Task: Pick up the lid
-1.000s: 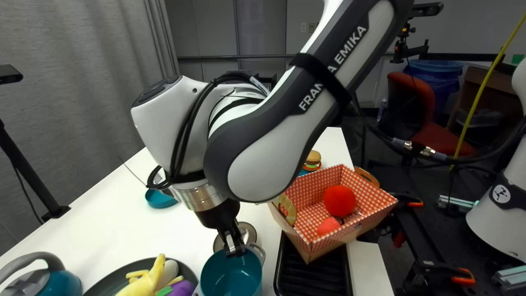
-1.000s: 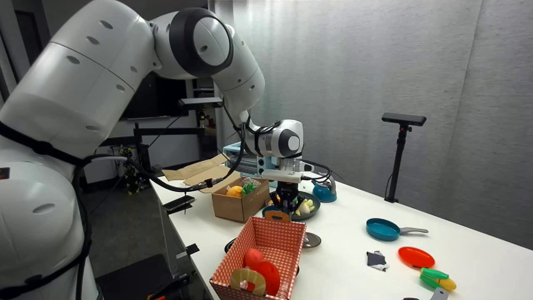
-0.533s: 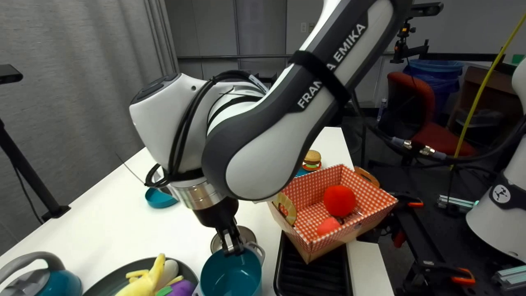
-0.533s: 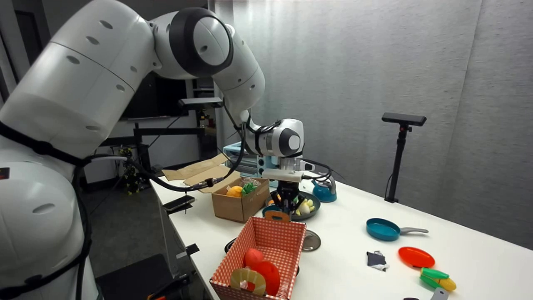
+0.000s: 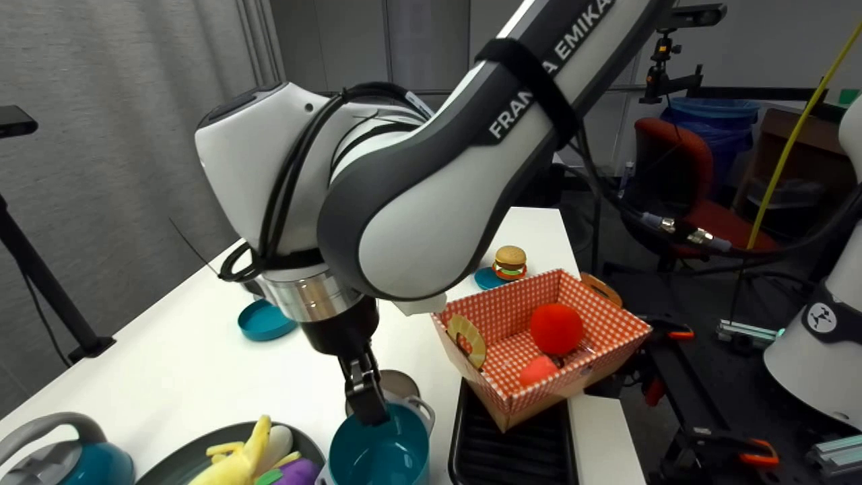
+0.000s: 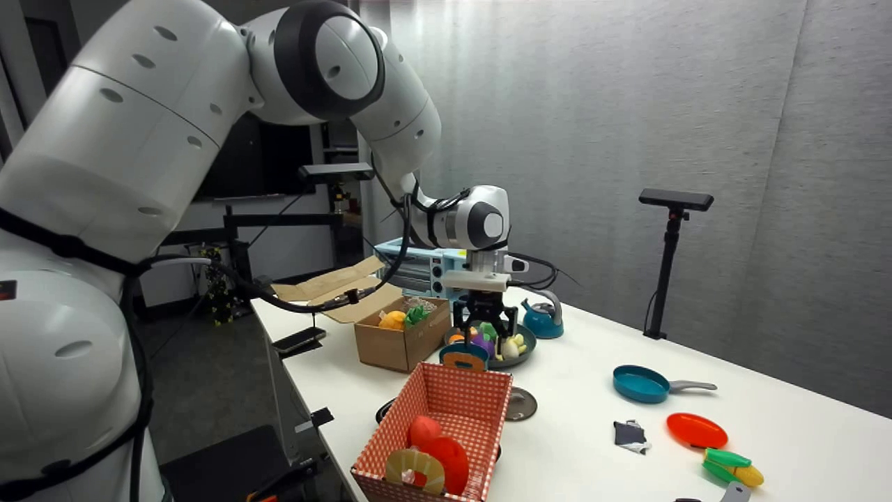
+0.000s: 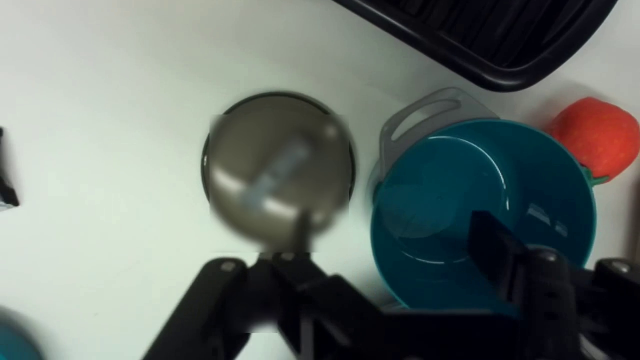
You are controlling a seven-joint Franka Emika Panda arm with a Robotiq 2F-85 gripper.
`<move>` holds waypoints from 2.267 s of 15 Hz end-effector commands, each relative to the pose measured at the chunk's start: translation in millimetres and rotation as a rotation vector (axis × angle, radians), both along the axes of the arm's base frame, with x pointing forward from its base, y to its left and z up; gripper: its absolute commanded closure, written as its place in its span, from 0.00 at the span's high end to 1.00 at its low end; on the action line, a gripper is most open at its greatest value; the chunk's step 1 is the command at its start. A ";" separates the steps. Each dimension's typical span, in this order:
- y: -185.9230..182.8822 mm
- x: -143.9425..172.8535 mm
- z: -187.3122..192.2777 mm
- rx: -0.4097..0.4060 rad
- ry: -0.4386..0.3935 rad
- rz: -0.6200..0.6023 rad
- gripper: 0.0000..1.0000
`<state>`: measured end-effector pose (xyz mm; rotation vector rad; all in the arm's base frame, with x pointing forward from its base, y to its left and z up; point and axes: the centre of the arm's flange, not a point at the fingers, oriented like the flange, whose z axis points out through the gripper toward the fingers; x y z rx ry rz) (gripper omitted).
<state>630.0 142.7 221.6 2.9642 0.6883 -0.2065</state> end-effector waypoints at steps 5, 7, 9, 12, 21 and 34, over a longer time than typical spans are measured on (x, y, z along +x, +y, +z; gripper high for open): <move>-17.4 -27.5 59.3 -0.011 -0.068 -0.137 1.00; -28.5 -37.5 72.3 -0.010 -0.092 -0.246 1.00; -40.4 -50.9 83.6 0.001 -0.103 -0.354 1.00; -55.7 -73.2 95.7 -0.004 -0.114 -0.498 1.00; -55.3 -135.1 111.5 -0.026 -0.090 -0.628 1.00; -45.6 -133.8 104.5 -0.037 -0.072 -0.596 1.00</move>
